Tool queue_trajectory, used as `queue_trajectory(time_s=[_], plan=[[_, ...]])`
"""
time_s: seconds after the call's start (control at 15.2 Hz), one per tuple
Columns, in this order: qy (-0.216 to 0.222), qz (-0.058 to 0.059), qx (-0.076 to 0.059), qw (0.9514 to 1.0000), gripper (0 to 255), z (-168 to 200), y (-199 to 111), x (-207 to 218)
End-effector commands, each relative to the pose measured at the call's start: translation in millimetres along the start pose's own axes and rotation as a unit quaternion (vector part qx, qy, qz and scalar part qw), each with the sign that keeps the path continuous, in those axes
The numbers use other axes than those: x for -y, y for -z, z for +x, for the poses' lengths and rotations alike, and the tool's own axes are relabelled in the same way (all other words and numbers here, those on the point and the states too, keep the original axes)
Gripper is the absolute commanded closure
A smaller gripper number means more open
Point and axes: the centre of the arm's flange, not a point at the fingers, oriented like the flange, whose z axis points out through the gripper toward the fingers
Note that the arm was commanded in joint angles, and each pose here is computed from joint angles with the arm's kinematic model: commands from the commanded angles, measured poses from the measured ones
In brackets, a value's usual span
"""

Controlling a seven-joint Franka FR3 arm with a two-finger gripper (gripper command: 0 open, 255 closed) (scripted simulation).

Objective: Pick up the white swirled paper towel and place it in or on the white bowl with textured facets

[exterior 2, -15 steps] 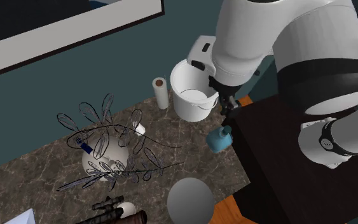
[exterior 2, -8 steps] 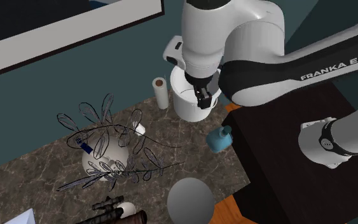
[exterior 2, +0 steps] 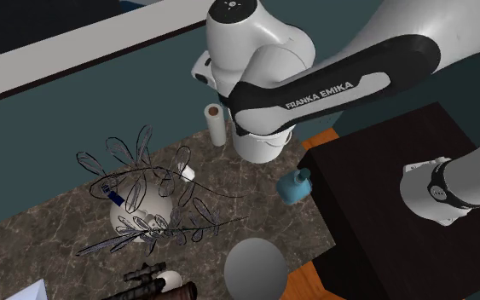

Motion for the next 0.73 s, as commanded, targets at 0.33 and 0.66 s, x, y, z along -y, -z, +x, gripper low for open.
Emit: queue_trajectory(time_s=[0.33,0.66], plan=[[0.006,0.001,-0.017,0.9998,0,42,-49,-64],[0.008,0.001,-0.021,0.9997,0,56,-75,-83]])
